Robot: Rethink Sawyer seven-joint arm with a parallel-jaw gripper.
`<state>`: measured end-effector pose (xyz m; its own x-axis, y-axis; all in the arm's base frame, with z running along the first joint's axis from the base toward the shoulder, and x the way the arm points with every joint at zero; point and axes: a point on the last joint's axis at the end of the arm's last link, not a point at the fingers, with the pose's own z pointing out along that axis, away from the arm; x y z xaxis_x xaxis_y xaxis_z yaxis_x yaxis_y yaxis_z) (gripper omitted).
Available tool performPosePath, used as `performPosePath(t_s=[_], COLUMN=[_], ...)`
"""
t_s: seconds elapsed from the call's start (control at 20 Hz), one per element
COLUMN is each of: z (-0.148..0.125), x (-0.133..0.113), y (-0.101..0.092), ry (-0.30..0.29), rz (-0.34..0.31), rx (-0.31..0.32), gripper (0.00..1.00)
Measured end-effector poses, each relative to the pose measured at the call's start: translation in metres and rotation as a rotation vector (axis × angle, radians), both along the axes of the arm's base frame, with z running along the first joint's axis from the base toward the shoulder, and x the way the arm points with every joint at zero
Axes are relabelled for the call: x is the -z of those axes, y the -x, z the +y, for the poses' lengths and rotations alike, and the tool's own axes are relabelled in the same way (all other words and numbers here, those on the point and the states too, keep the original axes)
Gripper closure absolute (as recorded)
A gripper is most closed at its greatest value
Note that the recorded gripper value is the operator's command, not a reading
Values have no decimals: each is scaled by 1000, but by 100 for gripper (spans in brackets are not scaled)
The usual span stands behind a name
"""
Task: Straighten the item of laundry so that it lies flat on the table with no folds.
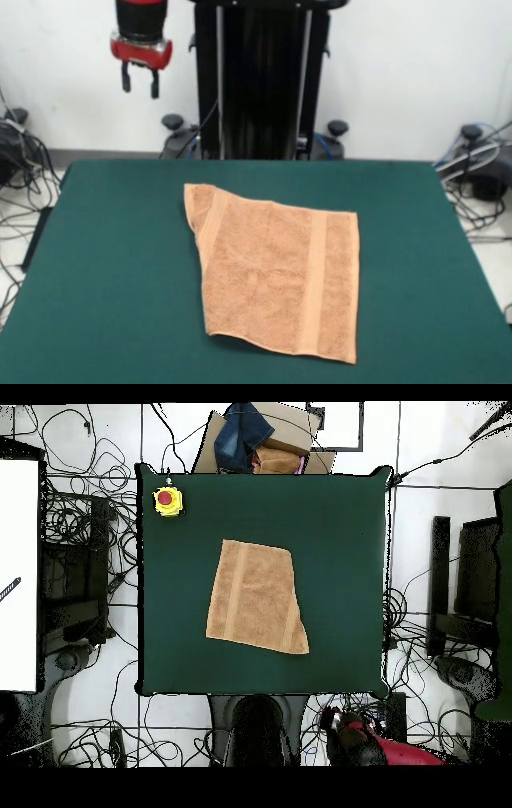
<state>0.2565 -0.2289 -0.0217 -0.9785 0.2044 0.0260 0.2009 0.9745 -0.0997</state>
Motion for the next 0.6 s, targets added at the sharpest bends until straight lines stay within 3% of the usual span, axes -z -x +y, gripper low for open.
performPosePath(t_s=[0.25,0.4,0.6], z=[-20,-24,-31], x=[4,7,13], y=[-6,-15,-43], ry=[-53,-72,-87], rz=[102,141,171], rx=[59,54,24], gripper=[0,0,0])
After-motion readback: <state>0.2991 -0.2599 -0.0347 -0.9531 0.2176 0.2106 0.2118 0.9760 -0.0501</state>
